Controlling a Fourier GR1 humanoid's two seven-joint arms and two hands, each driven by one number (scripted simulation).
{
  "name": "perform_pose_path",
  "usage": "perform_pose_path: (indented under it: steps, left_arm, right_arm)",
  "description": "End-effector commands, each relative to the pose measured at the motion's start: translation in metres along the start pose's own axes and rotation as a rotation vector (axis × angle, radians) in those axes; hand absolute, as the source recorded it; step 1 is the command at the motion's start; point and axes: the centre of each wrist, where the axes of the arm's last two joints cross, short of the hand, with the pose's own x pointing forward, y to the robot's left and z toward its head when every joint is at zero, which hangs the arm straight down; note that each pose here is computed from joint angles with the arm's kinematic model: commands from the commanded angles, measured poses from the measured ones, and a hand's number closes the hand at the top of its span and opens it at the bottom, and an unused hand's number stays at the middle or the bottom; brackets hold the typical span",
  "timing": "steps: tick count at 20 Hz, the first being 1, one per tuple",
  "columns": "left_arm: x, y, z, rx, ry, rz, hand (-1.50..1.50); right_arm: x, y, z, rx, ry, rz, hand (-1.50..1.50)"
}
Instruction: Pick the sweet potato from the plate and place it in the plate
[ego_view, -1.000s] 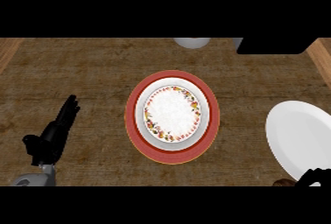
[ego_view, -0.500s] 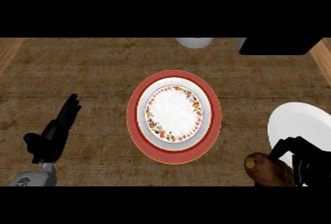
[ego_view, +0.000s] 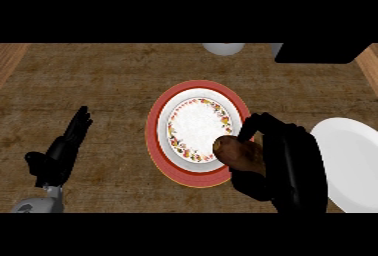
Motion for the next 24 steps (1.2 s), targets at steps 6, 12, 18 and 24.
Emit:
perform_pose_path:
  steps: [6,12,18,24]
  left_arm:
    - [-0.005,-0.017,0.008,-0.007,-0.008,0.004,0.0]
    - [-0.004,-0.001,0.007,-0.023,0.006,0.015,0.0]
    - [0.001,-0.001,-0.011,-0.005,-0.015,-0.004,0.0]
    - [0.008,0.006,-0.013,-0.009,-0.006,0.002,0.0]
  right_arm:
    - [0.026,0.081,-0.059,0.037,0.022,-0.009,1.5]
    - [0.025,0.094,-0.065,-0.055,0.165,-0.202,-1.5]
    - [0.033,0.124,-0.083,0.029,0.264,-0.192,-1.5]
    - [0.027,0.11,-0.086,-0.185,0.249,-0.452,-1.5]
